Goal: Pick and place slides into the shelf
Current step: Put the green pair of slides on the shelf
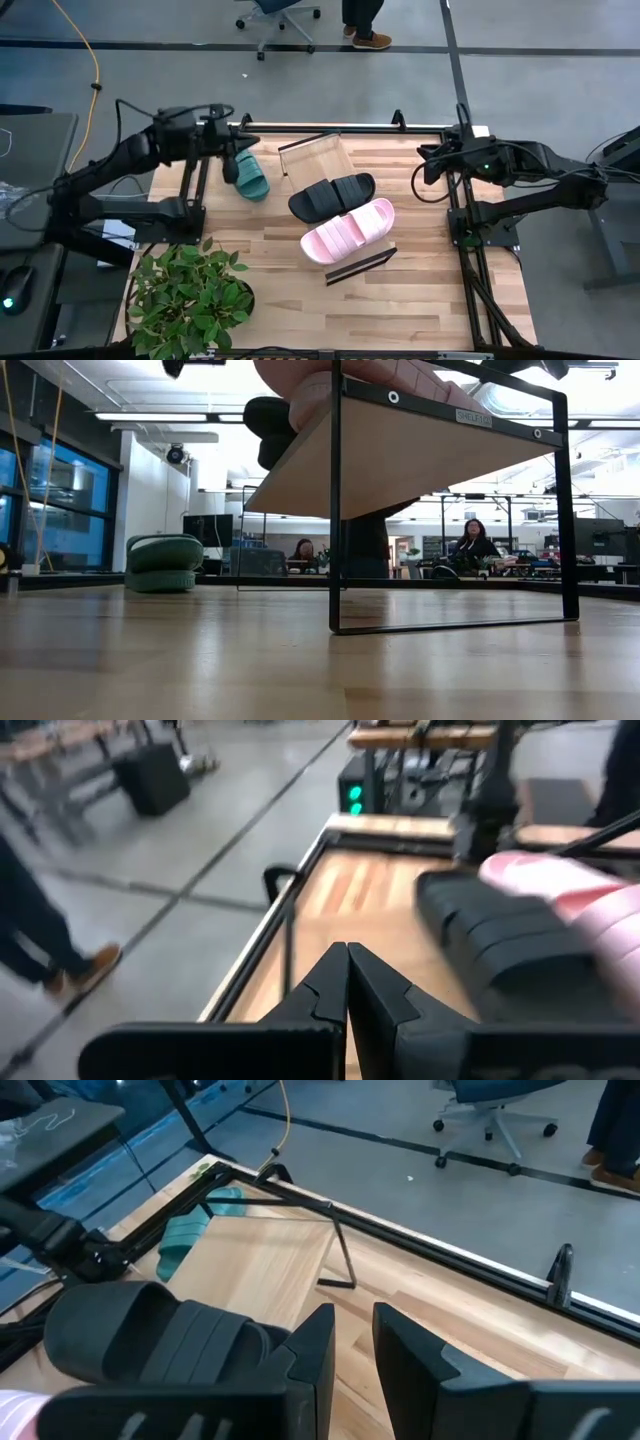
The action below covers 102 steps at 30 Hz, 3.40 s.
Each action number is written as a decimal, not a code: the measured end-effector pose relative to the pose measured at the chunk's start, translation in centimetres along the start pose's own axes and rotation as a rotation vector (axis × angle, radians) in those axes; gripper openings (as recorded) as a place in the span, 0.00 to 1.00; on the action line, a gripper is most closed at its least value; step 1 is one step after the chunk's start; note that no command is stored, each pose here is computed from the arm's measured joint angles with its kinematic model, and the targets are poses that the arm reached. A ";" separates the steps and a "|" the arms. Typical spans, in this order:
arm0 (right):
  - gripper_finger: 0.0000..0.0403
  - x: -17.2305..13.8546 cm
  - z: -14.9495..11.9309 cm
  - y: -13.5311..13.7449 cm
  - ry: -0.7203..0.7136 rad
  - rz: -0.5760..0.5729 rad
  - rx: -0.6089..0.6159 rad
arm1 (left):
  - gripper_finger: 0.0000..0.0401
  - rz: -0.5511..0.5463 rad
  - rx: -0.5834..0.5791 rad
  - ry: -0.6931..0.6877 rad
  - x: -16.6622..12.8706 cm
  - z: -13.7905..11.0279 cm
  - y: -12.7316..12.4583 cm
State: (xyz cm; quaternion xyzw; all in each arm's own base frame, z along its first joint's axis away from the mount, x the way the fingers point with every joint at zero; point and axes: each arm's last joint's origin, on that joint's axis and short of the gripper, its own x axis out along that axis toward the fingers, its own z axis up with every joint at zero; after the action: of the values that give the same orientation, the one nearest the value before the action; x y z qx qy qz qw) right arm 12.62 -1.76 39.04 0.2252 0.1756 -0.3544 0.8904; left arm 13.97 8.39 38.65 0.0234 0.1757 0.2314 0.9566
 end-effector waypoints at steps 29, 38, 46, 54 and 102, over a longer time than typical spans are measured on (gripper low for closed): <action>0.15 0.1 0.0 0.0 -0.009 -0.016 0.001 | 0.00 -0.045 -0.185 0.631 0.3 -7.2 5.8; 0.15 0.1 0.0 0.0 -0.009 -0.016 -0.001 | 0.00 0.048 -0.111 0.734 0.1 -7.6 3.8; 0.15 0.1 0.0 0.0 -0.008 -0.016 -0.002 | 0.00 0.137 -0.076 0.822 1.2 -9.2 2.3; 0.15 0.1 -0.1 0.1 0.008 0.004 -0.002 | 0.00 0.071 -0.050 0.752 2.3 -10.0 2.2; 0.15 0.1 -0.1 0.1 0.022 0.017 0.023 | 0.00 -0.109 -0.407 0.637 4.0 -15.0 10.7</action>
State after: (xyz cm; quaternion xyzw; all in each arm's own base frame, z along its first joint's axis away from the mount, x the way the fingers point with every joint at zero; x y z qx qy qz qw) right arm 12.80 -1.69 38.92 0.2407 0.1793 -0.3461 0.8889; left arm 7.47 19.15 24.60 -0.2496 0.4158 0.2061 0.8499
